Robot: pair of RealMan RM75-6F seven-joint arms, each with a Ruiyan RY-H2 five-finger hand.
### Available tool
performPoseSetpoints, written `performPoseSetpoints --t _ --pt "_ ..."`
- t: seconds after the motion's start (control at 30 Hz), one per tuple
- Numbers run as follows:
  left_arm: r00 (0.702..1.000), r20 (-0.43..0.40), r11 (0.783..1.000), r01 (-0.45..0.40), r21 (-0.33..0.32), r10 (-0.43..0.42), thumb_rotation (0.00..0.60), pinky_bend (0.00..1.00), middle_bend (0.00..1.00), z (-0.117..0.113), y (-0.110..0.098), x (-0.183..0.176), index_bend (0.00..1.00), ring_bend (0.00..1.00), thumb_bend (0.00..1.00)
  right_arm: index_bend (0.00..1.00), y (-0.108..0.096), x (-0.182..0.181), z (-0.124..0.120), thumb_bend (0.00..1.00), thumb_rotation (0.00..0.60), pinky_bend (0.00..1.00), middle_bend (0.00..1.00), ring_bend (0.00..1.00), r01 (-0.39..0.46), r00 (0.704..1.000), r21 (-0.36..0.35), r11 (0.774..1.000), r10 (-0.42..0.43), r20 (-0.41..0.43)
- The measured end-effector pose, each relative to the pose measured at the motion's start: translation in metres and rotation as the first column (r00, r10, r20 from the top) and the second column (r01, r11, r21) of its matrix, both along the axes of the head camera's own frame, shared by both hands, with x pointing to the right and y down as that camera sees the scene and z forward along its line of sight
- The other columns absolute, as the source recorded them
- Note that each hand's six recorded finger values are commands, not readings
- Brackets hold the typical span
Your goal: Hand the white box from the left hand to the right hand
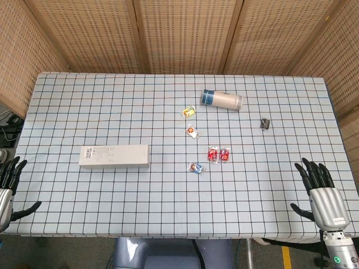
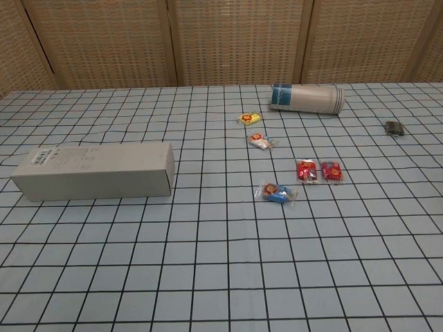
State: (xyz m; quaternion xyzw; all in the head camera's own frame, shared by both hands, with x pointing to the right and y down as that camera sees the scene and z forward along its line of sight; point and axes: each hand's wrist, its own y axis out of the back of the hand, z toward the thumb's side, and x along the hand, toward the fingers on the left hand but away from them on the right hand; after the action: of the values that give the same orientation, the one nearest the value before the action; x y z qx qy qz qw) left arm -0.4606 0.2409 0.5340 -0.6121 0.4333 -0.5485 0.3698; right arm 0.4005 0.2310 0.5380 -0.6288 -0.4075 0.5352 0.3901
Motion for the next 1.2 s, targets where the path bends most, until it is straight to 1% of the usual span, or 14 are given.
performPoseSetpoints --t 0.17,0.27,0.37,0.43,0.57,0.67,0.77,0.8,0.9,1.03,1.07,1.1,1.2 --pt "1.0 0.001 1.0 -0.004 -0.009 0.004 0.6 0.0 0.0 0.003 -0.001 0.0 0.0 0.0 0.0 0.0 -0.001 0.002 -0.001 0.0 0.6 0.0 0.0 0.0 -0.006 1.0 0.002 1.0 0.006 0.002" --pt "1.0 -0.002 1.0 -0.013 -0.019 0.013 0.6 0.0 0.0 0.008 -0.006 0.002 0.0 0.0 0.0 0.0 -0.003 0.003 -0.001 0.0 0.6 0.0 0.0 0.0 -0.013 1.0 0.007 1.0 0.013 0.002" --pt "0.999 -0.027 0.999 -0.032 -0.034 0.031 0.6 0.0 0.0 0.016 -0.017 0.008 0.0 0.0 0.0 0.0 -0.004 0.004 -0.001 0.0 0.6 0.0 0.0 0.0 -0.016 1.0 0.014 1.0 0.016 0.002" --pt "0.997 -0.052 0.997 -0.054 -0.047 0.051 0.6 0.0 0.0 0.024 -0.028 0.014 0.0 0.0 0.0 0.0 -0.004 0.005 -0.001 0.0 0.6 0.0 0.0 0.0 -0.018 1.0 0.017 1.0 0.018 -0.001" --pt "0.994 -0.061 0.992 -0.095 -0.084 0.09 0.6 0.0 0.0 0.043 -0.05 0.024 0.0 0.0 0.0 0.0 -0.005 0.008 0.0 0.0 0.6 0.0 0.0 0.0 -0.027 1.0 0.018 0.999 0.028 -0.013" --pt "0.99 -0.051 0.981 -0.136 -0.135 0.13 0.6 0.0 0.0 0.064 -0.07 0.034 0.0 0.0 0.0 0.0 -0.007 0.013 0.003 0.0 0.6 0.0 0.0 0.0 -0.048 0.998 0.017 0.999 0.048 -0.028" --pt "0.981 -0.052 0.957 -0.194 -0.215 0.187 0.6 0.0 0.0 0.096 -0.089 0.05 0.0 0.0 0.0 0.0 -0.01 0.019 0.005 0.0 0.6 0.0 0.0 0.0 -0.072 0.996 0.013 0.997 0.073 -0.047" --pt "0.977 -0.05 0.945 -0.214 -0.249 0.208 0.6 0.0 0.0 0.111 -0.097 0.055 0.0 0.0 0.0 0.0 -0.01 0.02 0.006 0.0 0.6 0.0 0.0 0.0 -0.077 0.996 0.012 0.997 0.077 -0.052" --pt "0.97 -0.041 0.922 -0.239 -0.304 0.238 0.6 0.0 0.0 0.143 -0.114 0.066 0.0 0.0 0.0 0.0 -0.01 0.025 0.009 0.0 0.6 0.0 0.0 0.0 -0.091 0.994 0.005 0.996 0.091 -0.063" --pt "0.967 -0.036 0.912 -0.25 -0.326 0.252 0.6 0.0 0.0 0.173 -0.13 0.082 0.0 0.0 0.0 0.0 -0.012 0.029 0.011 0.0 0.6 0.0 0.0 0.0 -0.106 0.992 0.001 0.994 0.106 -0.069" --pt "0.966 -0.04 0.909 -0.252 -0.332 0.254 0.6 0.01 0.01 0.179 -0.132 0.087 0.02 0.01 0.0 0.0 -0.012 0.031 0.011 0.0 0.6 0.0 0.0 0.0 -0.11 0.991 0.002 0.994 0.11 -0.07" --pt "0.966 -0.048 0.905 -0.254 -0.34 0.253 0.6 0.03 0.03 0.186 -0.134 0.093 0.05 0.03 0.0 0.0 -0.012 0.032 0.011 0.0 0.6 0.0 0.0 0.0 -0.114 0.991 0.003 0.993 0.114 -0.07" --pt "0.966 -0.048 0.901 -0.255 -0.352 0.255 0.6 0.09 0.1 0.196 -0.137 0.098 0.12 0.09 0.0 0.0 -0.013 0.035 0.011 0.0 0.6 0.0 0.0 0.0 -0.124 0.99 0.004 0.992 0.124 -0.072"
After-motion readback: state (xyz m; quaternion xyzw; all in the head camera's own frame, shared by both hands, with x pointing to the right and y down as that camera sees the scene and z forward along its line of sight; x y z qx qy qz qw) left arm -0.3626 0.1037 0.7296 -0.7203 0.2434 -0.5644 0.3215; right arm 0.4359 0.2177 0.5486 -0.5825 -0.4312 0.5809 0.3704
